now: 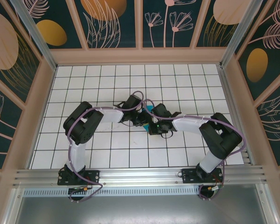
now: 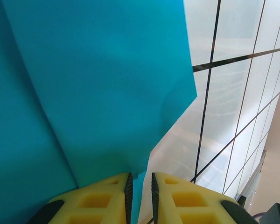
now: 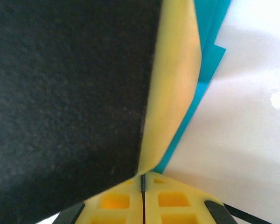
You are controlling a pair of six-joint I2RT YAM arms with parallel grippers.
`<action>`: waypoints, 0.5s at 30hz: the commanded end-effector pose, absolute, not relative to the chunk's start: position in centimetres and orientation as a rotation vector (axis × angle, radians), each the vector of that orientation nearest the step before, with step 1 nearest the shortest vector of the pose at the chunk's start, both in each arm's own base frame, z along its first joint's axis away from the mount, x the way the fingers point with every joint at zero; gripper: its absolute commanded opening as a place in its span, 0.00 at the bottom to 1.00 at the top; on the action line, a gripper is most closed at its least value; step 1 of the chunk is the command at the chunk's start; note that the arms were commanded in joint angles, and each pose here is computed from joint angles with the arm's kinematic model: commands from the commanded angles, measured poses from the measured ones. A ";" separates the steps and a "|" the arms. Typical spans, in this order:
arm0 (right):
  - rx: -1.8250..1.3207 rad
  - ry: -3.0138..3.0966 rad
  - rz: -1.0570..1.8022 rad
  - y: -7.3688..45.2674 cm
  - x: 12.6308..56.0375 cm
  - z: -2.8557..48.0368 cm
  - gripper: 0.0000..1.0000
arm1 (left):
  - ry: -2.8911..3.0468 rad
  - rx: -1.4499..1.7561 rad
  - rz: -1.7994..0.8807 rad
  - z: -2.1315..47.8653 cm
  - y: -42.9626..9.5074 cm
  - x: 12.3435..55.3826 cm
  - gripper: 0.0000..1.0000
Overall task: Fold a paper plane with a square sheet of paper (fold left side to right side)
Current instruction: Fourth fold the wing at the center of the table.
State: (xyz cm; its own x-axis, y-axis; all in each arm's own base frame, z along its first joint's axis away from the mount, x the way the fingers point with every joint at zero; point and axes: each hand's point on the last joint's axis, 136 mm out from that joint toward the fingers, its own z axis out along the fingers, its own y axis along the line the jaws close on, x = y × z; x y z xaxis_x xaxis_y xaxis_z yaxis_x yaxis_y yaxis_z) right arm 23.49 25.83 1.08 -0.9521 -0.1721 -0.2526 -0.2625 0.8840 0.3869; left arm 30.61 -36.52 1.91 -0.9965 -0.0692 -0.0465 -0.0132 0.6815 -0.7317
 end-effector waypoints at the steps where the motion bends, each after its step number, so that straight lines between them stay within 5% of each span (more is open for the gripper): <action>1: -0.367 3.075 0.294 20.7 19.2 -4.4 0.08 | 2.804 -0.123 -1.045 0.0 -34.0 33.5 0.22; 15: -0.381 3.089 0.293 20.8 18.9 -4.4 0.08 | 2.743 -0.139 -1.036 0.8 -32.8 39.2 0.23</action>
State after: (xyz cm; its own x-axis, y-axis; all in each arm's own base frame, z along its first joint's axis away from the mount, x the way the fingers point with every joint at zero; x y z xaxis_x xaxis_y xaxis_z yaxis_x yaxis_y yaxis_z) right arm 23.51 25.87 1.06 -0.9498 -0.1844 -0.2529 -0.2716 0.8869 0.3736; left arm 37.25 -33.92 1.97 -0.9821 -0.1491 -0.1155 -0.0247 0.7086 -0.7052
